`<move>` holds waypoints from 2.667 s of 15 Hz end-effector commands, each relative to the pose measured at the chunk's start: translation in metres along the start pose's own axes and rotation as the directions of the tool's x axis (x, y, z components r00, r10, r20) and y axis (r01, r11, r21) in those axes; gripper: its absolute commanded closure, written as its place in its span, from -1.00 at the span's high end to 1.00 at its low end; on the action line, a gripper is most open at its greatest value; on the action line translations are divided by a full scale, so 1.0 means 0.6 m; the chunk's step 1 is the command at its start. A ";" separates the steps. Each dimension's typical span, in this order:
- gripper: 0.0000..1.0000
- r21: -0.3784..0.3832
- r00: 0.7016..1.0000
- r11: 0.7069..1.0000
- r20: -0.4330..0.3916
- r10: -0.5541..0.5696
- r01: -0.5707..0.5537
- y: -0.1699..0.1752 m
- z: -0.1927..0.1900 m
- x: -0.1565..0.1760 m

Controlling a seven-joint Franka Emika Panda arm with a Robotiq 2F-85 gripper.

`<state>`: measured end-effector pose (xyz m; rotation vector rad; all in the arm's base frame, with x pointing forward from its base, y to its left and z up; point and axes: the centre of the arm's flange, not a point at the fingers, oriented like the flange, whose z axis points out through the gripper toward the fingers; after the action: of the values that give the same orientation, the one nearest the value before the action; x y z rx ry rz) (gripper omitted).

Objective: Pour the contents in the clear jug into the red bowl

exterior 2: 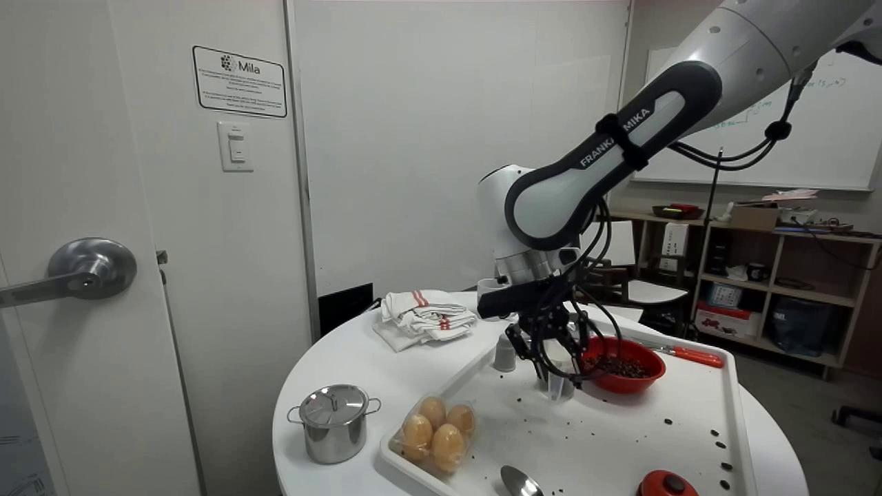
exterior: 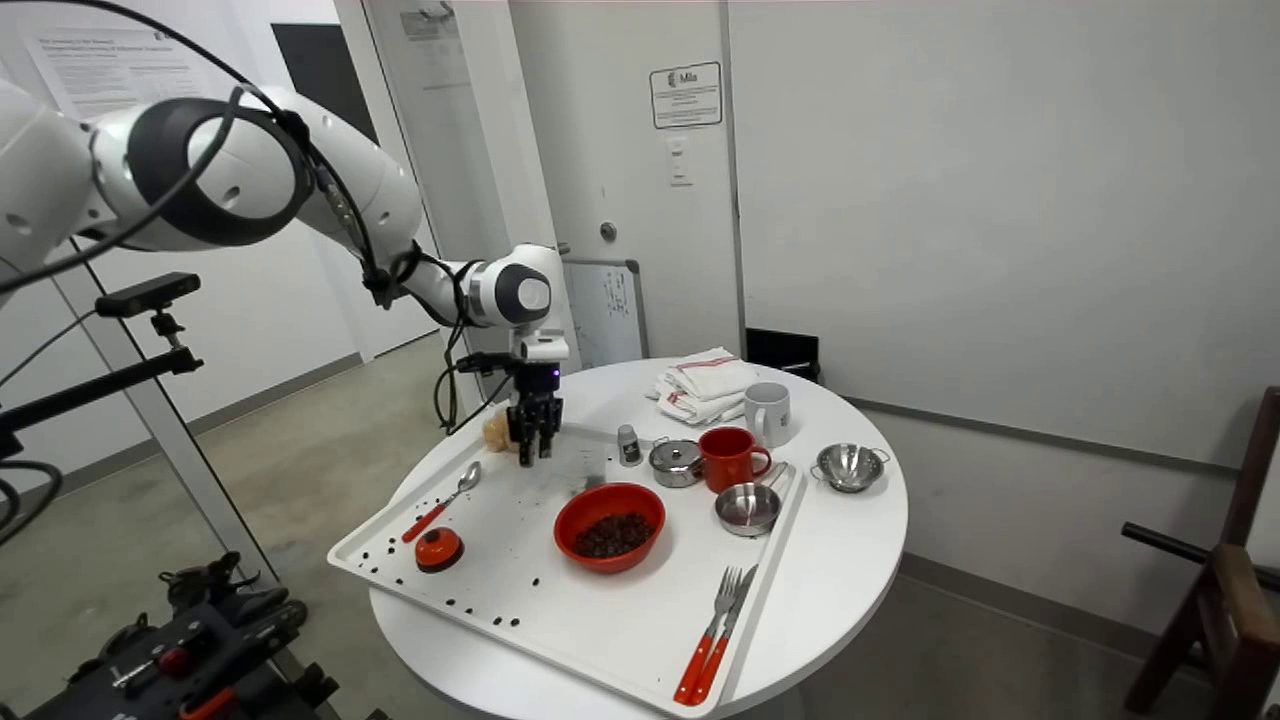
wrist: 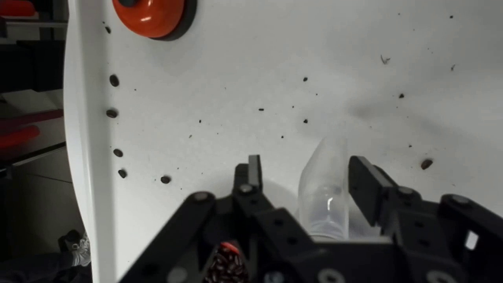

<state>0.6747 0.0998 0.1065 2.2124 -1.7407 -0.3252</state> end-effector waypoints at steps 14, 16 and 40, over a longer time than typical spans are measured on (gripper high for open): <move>-0.80 0.076 0.995 0.997 0.099 0.000 -0.007 0.077 -0.151 0.005; -0.80 0.043 0.990 0.999 0.142 -0.025 0.019 0.094 -0.179 0.012; -0.81 -0.164 0.822 0.980 0.538 0.188 -0.117 0.211 -0.106 0.164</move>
<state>0.5695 -0.0270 0.2239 1.9923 -2.1426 -1.0432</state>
